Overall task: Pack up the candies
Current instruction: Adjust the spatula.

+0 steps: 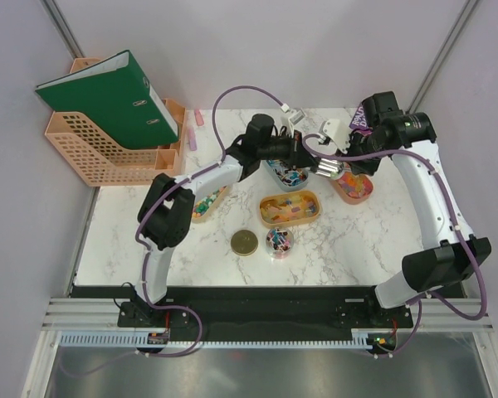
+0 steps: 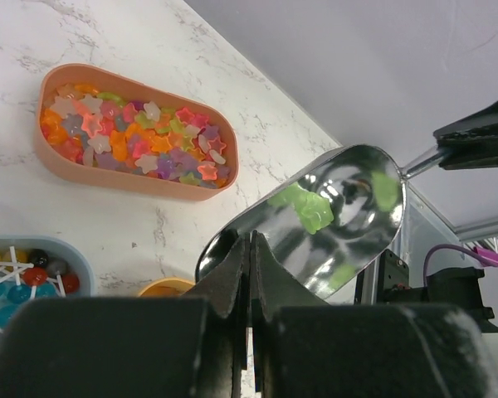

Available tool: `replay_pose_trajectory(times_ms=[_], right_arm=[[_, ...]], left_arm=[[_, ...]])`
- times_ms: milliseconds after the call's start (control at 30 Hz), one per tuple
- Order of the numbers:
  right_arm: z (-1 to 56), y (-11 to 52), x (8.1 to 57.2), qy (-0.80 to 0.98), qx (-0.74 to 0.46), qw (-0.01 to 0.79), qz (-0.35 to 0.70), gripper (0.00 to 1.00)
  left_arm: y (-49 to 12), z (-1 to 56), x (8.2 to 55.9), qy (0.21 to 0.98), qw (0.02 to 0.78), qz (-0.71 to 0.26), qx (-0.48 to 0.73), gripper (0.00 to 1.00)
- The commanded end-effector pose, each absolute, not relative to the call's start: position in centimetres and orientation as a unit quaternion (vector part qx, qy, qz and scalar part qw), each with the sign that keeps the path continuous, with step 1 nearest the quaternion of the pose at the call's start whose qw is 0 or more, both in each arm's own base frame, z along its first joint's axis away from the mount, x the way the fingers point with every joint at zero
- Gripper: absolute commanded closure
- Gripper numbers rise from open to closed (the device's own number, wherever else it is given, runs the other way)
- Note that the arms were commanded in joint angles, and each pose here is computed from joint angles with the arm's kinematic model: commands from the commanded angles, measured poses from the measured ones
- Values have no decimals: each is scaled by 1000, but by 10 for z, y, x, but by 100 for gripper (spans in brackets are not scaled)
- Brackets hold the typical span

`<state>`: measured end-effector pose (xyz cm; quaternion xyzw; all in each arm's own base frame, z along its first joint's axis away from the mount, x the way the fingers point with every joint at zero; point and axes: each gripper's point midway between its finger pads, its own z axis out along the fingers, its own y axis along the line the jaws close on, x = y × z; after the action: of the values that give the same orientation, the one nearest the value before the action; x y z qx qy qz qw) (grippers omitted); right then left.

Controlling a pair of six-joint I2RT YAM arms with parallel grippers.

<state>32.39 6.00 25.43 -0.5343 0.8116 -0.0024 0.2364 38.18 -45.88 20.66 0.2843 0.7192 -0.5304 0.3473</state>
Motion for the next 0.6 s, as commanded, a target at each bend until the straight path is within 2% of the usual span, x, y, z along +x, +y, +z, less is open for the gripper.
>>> replay_pose_trajectory(times_ms=[0, 367, 467, 500, 567], right_arm=[[264, 68, 318, 810, -520, 268, 21, 100], [257, 45, 326, 861, -428, 275, 26, 100], [236, 21, 322, 883, -409, 229, 1, 100], [231, 14, 320, 888, -406, 214, -8, 100], [218, 3, 314, 899, -401, 177, -9, 100]], left_arm=[[-467, 213, 377, 706, 355, -537, 297, 98], [-471, 221, 375, 703, 362, -537, 296, 98], [-463, 240, 396, 709, 414, -487, 297, 88], [-458, 259, 412, 698, 461, -452, 309, 82], [-444, 263, 429, 701, 490, -406, 322, 77]])
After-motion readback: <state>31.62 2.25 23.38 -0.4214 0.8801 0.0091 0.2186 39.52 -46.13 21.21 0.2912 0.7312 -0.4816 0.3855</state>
